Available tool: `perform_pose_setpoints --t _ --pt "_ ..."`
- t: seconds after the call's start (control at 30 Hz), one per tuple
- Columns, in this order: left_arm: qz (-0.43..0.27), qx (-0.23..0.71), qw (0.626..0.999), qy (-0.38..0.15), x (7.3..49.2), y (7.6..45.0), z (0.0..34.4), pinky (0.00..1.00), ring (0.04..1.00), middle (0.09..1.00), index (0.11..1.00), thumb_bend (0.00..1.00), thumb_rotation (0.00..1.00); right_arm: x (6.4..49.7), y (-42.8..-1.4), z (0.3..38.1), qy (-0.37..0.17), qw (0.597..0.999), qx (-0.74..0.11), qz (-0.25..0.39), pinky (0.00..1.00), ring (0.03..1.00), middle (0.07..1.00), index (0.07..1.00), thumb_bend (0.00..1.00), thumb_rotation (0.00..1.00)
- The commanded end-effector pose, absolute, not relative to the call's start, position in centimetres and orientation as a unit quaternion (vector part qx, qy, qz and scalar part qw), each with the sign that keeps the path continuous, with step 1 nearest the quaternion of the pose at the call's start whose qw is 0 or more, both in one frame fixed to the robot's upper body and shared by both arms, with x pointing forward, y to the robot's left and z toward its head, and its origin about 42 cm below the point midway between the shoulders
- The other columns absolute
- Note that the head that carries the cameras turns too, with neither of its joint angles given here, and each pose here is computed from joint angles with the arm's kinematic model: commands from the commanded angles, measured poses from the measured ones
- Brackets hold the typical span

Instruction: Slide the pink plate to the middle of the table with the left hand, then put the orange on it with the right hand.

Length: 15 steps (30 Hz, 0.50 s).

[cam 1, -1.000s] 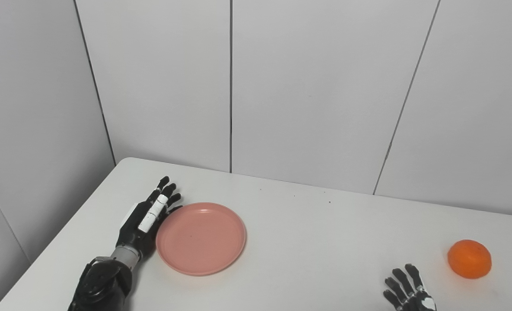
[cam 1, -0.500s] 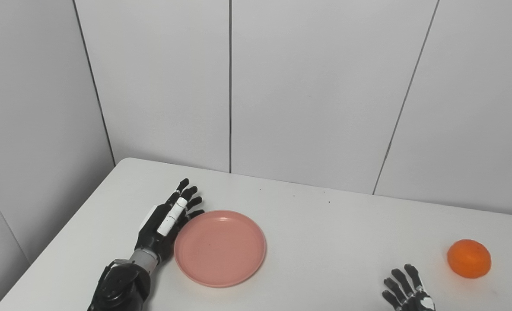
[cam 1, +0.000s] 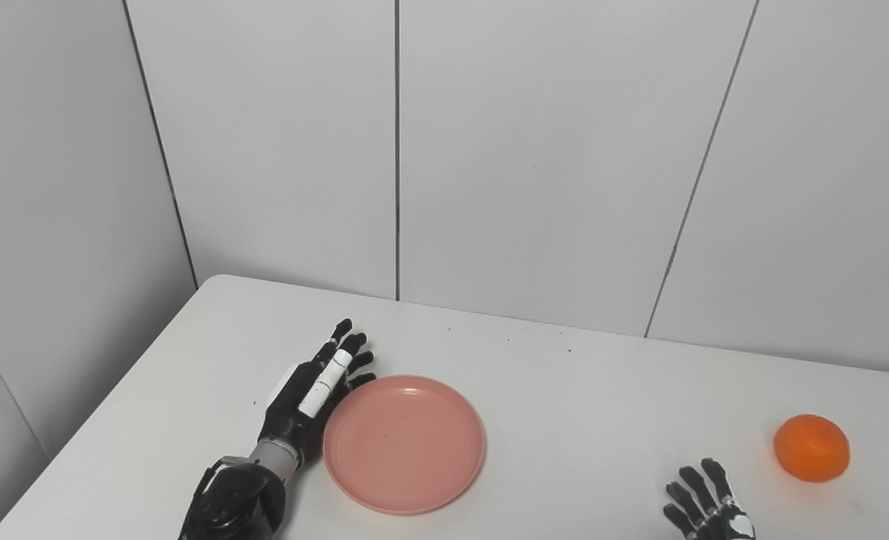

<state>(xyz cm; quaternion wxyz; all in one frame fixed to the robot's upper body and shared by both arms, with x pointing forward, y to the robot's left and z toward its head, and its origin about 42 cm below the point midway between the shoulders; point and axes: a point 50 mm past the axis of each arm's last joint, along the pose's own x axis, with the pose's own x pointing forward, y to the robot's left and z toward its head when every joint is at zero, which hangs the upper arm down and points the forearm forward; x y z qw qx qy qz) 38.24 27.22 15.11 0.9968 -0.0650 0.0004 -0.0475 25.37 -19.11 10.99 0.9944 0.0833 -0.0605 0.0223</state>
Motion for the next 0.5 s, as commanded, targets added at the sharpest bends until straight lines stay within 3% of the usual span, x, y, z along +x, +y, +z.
perform_pose_setpoints --t 0.0,0.2,0.47 --pt "-0.059 -0.067 0.996 -0.028 38.77 26.77 16.77 0.87 0.938 0.97 0.983 0.86 0.7 24.19 -18.88 9.28 -0.023 0.995 0.091 0.018 0.88 0.879 0.907 0.948 0.73 1.0" --pt "-0.063 -0.068 0.995 -0.02 38.79 26.23 16.36 0.86 0.919 0.962 0.975 0.88 0.7 24.22 -18.82 9.27 -0.023 0.995 0.091 0.018 0.88 0.88 0.908 0.947 0.72 0.99" --pt "-0.072 -0.075 0.994 -0.018 38.64 25.82 15.97 0.9 0.946 0.98 1.0 0.84 0.71 24.17 -18.77 9.33 -0.023 0.995 0.091 0.018 0.87 0.879 0.905 0.945 0.72 0.99"
